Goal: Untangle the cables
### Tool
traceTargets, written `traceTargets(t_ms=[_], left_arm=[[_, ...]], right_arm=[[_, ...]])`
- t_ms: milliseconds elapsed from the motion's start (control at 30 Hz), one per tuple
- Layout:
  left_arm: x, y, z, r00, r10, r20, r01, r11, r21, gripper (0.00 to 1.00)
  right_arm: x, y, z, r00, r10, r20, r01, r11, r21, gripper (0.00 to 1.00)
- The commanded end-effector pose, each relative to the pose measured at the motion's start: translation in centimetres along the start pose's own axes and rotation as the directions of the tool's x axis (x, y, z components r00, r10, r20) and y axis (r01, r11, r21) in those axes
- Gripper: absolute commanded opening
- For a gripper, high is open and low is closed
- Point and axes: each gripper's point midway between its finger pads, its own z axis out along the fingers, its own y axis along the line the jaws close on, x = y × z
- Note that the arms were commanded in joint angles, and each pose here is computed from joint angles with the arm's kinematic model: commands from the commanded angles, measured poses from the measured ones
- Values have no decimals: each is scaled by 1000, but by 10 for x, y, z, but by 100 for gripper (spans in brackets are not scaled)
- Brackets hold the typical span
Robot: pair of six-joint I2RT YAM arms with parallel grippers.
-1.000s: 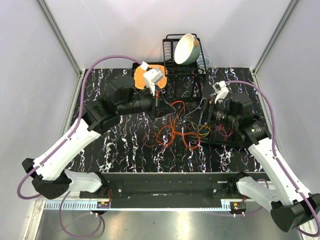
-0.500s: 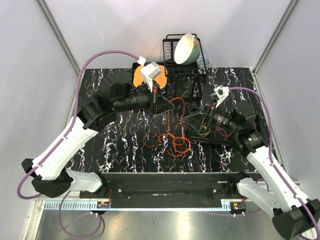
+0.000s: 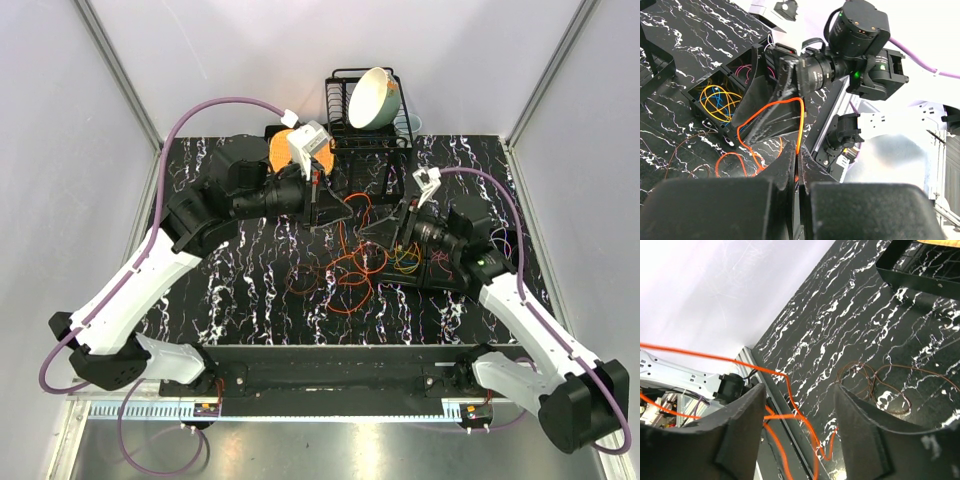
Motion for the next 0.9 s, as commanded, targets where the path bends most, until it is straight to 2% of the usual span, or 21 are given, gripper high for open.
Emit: traceTargets(t_ms=[0, 200, 233, 433, 467, 567, 633, 667, 733, 767, 800, 867], left_arm=[[-19, -11, -5, 998, 39, 54, -41, 999, 36, 0], [-18, -8, -2, 998, 41, 48, -43, 999, 33, 0], [-18, -8, -2, 998, 42, 47, -44, 999, 31, 0], [-19, -5, -1, 998, 46, 49, -47, 999, 23, 0], [-19, -4, -1, 998, 47, 50, -48, 999, 20, 0], [-18, -1, 0, 998, 44, 48, -44, 999, 10, 0], [-14, 2, 1, 998, 39, 40, -39, 999, 3, 0], [-12, 2, -1, 999, 36, 38, -36, 999, 1, 0], [2, 9, 3, 1000, 22, 10, -21, 1000, -8, 0], [4, 9, 2, 1000, 19, 10, -19, 1000, -6, 0], [16, 15, 6, 1000, 3, -15, -3, 1000, -11, 0], [29, 21, 13, 999, -23, -35, 23, 1000, -15, 0]], right_arm=[[-6, 6, 7, 1000, -22, 21, 24, 998, -61, 57], [-3, 6, 12, 1000, -1, 16, 3, 995, -95, 53], [-3, 6, 12, 1000, -2, 18, 4, 996, -94, 43], [-3, 5, 14, 1000, 1, 9, 0, 995, -98, 22], [-2, 4, 14, 1000, 13, 7, -13, 995, -99, 11], [-6, 3, 16, 999, 26, 25, -24, 996, -88, 0], [-10, 2, 14, 999, 36, 35, -34, 998, -59, 0], [-28, 5, 13, 997, 15, 76, -13, 999, -32, 0], [-39, 10, 4, 997, 21, 70, -23, 999, 39, 0], [-73, 30, -3, 989, -55, 139, 48, 998, 48, 0], [-74, 34, -12, 991, -45, 123, 34, 996, 88, 0], [-119, 62, -31, 967, -138, 212, 112, 985, 132, 0]])
